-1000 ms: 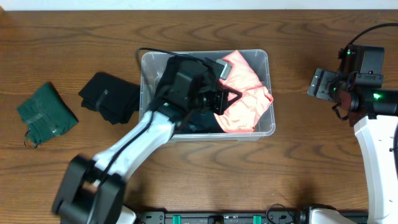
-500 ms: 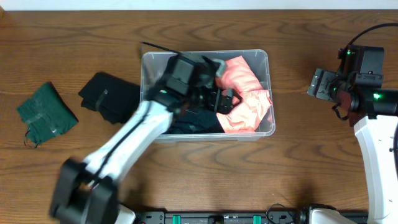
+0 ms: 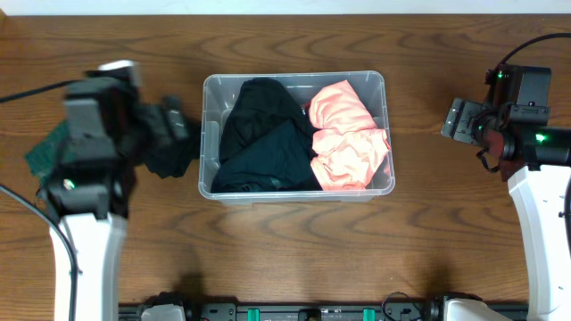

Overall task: Pack container
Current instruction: 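Place the pink shirt into the right half of the bin, then grasp the black folded garment with the left gripper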

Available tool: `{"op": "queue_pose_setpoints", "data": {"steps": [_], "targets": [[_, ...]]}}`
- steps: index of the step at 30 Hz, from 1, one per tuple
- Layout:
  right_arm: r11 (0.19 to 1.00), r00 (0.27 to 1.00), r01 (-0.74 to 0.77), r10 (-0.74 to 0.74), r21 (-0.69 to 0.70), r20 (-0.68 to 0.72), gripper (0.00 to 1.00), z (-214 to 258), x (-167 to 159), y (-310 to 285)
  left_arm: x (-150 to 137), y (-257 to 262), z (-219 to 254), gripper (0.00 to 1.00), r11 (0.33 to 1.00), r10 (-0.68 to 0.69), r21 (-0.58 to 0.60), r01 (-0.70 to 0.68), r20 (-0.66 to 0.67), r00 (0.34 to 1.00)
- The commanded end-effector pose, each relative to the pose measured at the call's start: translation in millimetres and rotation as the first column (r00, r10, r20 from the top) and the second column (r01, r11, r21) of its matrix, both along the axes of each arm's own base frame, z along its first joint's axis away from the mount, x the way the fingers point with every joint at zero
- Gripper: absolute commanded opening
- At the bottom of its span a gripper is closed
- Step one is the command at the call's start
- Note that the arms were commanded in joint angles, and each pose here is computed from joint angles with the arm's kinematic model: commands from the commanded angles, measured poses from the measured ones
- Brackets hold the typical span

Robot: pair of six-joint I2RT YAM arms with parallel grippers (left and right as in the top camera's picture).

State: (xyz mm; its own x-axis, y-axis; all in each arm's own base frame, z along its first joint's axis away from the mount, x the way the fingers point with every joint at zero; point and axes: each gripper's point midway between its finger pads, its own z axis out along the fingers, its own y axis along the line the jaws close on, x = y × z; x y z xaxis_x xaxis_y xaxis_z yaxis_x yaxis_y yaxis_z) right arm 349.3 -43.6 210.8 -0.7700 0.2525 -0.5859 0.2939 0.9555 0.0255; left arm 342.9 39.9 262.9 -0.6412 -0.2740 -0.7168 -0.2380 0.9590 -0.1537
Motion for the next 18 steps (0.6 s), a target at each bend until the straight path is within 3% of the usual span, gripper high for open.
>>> {"op": "queue_pose_setpoints", "data": {"steps": [1,4,9,18], "targets": [[1.000,1.000,0.014,-0.014,-0.011,-0.003,0.88,0,0,-5,5,24,-55,0.98,0.994,0.026,-0.098,-0.040,-0.147,0.989],[1.000,1.000,0.014,-0.014,-0.011,-0.004,0.88,-1,0,-5,11,40,-103,0.98,0.965,0.084,-0.216,-0.147,-0.279,0.957],[1.000,1.000,0.014,-0.014,-0.011,-0.004,0.88,-1,0,-5,16,64,-177,0.98,0.884,0.207,-0.288,-0.367,-0.463,0.862],[1.000,1.000,0.014,-0.014,-0.011,-0.004,0.88,-1,0,-5,43,50,-246,0.98,0.829,0.102,-0.431,-0.355,-0.507,0.856]]}}
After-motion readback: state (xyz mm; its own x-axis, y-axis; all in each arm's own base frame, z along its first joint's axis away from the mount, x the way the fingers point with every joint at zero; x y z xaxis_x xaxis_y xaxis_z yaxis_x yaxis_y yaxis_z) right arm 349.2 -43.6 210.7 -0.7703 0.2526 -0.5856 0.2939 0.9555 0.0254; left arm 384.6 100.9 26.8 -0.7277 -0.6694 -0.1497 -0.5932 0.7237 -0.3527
